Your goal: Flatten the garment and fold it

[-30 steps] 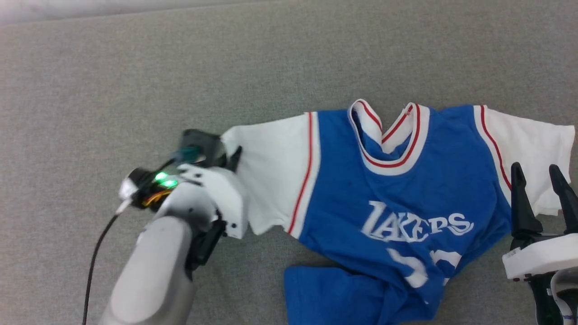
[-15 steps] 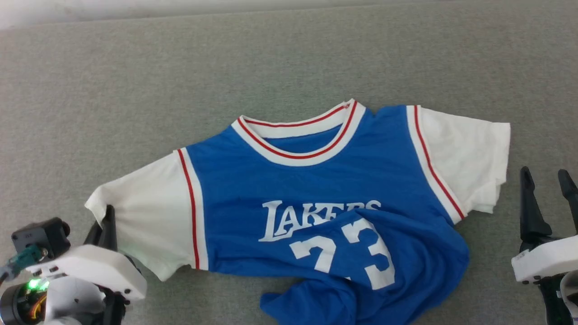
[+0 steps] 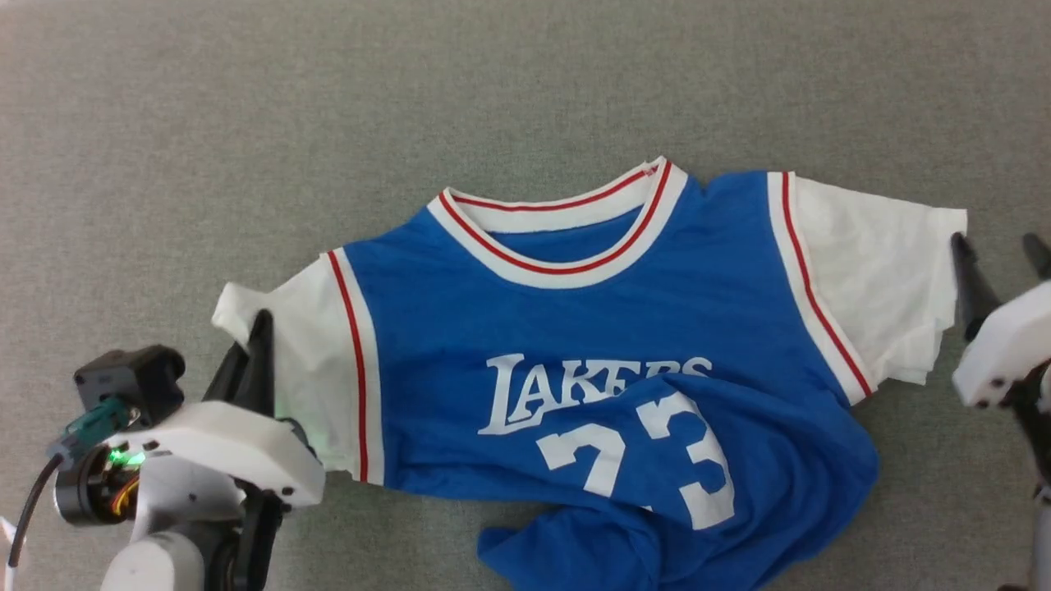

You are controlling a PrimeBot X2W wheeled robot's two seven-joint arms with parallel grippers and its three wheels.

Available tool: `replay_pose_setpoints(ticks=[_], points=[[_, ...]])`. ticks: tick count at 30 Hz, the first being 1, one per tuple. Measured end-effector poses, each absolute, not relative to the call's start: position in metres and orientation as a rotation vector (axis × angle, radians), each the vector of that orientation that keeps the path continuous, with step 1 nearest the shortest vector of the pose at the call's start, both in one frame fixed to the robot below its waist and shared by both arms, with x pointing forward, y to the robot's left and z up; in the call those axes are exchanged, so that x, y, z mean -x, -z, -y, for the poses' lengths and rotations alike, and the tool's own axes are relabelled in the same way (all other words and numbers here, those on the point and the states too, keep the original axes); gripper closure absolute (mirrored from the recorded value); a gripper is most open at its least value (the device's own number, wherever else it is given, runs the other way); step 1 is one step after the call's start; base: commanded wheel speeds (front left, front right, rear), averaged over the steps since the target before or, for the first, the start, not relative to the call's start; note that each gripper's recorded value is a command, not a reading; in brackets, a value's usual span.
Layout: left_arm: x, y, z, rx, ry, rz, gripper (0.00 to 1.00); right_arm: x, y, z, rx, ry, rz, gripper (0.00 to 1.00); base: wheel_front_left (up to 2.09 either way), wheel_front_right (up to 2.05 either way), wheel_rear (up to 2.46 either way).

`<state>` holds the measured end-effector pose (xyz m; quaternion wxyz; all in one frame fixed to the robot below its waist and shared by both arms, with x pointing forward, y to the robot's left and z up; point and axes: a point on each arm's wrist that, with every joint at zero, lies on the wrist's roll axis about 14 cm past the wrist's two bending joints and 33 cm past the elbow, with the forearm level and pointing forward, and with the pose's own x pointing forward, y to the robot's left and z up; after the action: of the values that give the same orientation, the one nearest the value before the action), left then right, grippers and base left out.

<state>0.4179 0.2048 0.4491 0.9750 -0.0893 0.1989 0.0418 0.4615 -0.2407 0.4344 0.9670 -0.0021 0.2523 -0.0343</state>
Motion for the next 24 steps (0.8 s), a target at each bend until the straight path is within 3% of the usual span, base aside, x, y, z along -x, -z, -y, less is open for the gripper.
replay_pose_setpoints(ticks=[6, 13, 14, 15, 16, 24], points=[[-0.426, -0.441, -0.199, 0.177, -0.070, -0.415, 1.00, -0.467, -0.400, 0.253, 0.022, 0.090, -0.701, 0.00, 0.00, 0.00, 0.00], [-0.422, -0.433, -0.203, 0.173, -0.081, -0.442, 1.00, -0.476, -0.373, 0.244, 0.001, 0.063, -0.775, 0.00, 0.00, 0.00, 0.00], [-0.421, -0.432, -0.204, 0.173, -0.084, -0.445, 1.00, -0.477, -0.371, 0.241, -0.015, 0.058, -0.781, 0.12, 0.00, 0.00, 0.00], [-0.420, -0.431, -0.204, 0.172, -0.087, -0.448, 1.00, -0.478, -0.368, 0.238, -0.032, 0.055, -0.789, 0.69, 0.00, 0.00, 0.00], [-0.420, -0.430, -0.205, 0.171, -0.089, -0.451, 1.00, -0.479, -0.366, 0.236, -0.043, 0.049, -0.799, 1.00, 0.00, 0.00, 0.00], [-0.417, -0.432, -0.205, 0.172, -0.087, -0.442, 1.00, -0.483, -0.377, 0.233, -0.066, 0.044, -0.750, 1.00, 0.00, 0.00, 0.00]])
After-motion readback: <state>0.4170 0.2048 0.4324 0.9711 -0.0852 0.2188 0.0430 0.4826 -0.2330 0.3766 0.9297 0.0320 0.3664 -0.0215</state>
